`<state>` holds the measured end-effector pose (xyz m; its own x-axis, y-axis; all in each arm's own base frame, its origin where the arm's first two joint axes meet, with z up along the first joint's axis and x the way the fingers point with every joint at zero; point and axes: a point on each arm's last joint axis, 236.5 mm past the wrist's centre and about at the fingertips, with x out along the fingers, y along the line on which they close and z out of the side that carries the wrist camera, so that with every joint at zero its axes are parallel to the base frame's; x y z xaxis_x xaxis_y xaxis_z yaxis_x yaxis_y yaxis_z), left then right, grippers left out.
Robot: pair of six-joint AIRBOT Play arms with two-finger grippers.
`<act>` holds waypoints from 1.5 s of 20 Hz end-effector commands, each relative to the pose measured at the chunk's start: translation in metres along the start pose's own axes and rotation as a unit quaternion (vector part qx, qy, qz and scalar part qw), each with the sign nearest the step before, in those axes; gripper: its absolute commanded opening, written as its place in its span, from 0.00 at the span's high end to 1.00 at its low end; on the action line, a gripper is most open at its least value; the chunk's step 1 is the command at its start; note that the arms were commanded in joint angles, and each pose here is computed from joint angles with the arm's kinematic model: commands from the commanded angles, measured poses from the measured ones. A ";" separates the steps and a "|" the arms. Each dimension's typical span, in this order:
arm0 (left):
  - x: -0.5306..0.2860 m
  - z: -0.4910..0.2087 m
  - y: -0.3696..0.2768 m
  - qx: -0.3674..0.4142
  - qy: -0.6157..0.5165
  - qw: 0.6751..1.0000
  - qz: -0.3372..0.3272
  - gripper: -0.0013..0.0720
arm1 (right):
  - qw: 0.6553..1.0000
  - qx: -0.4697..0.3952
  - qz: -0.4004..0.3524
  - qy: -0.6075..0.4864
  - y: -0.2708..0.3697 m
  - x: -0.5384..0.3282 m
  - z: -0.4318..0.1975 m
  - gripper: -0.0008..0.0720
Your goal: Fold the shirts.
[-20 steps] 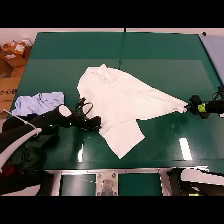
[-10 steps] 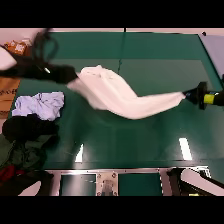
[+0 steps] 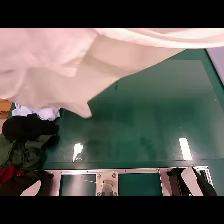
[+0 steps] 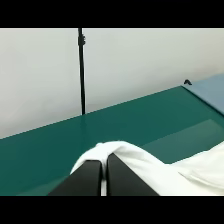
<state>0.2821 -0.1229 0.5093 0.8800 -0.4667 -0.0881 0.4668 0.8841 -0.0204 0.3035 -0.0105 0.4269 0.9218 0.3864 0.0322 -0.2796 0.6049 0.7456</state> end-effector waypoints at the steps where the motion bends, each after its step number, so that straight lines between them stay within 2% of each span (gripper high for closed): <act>1: 0.000 -0.017 0.003 0.010 0.033 0.999 0.006 0.95 | 0.999 -0.027 0.005 -0.039 0.036 -0.013 0.013 0.97; 6: 0.042 -0.073 0.023 0.002 0.104 0.994 0.015 0.95 | 0.987 -0.044 -0.151 -0.037 -0.045 -0.022 0.016 0.97; 9: 0.087 -0.120 0.044 -0.009 0.167 0.986 0.025 0.95 | 0.970 -0.005 -0.241 -0.014 -0.121 -0.032 0.003 0.97; 11: 0.130 -0.165 0.046 -0.038 0.222 0.974 0.000 0.95 | 0.966 0.044 -0.253 0.020 -0.170 -0.026 -0.021 0.97; 13: 0.164 -0.227 0.029 -0.087 0.301 0.948 -0.061 0.95 | 0.958 0.092 -0.260 0.073 -0.223 -0.014 -0.062 0.97; 16: 0.190 -0.336 -0.003 -0.155 0.414 0.886 -0.138 0.95 | 0.929 0.166 -0.295 0.151 -0.304 -0.020 -0.146 0.97; 20: 0.169 -0.490 -0.048 -0.194 0.531 0.812 -0.142 0.95 | 0.881 0.232 -0.366 0.191 -0.381 -0.052 -0.237 0.97; 23: 0.131 -0.566 -0.067 -0.212 0.585 0.772 -0.126 0.95 | 0.860 0.259 -0.388 0.205 -0.404 -0.063 -0.265 0.97; 25: 0.114 -0.586 -0.069 -0.220 0.605 0.756 -0.119 0.95 | 0.853 0.274 -0.389 0.213 -0.409 -0.063 -0.272 0.97; 27: 0.111 -0.590 -0.068 -0.222 0.608 0.753 -0.117 0.95 | 0.850 0.281 -0.385 0.225 -0.408 -0.062 -0.279 0.97; 30: 0.119 -0.582 -0.067 -0.221 0.598 0.761 -0.118 0.95 | 0.872 0.232 -0.345 0.259 -0.394 -0.042 -0.286 0.97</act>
<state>0.3068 -0.2247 -0.0733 -0.0572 -0.4952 -0.8669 0.2989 0.8200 -0.4881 0.2926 -0.0810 -0.0565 0.5557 0.3394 -0.7590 0.6063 0.4592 0.6492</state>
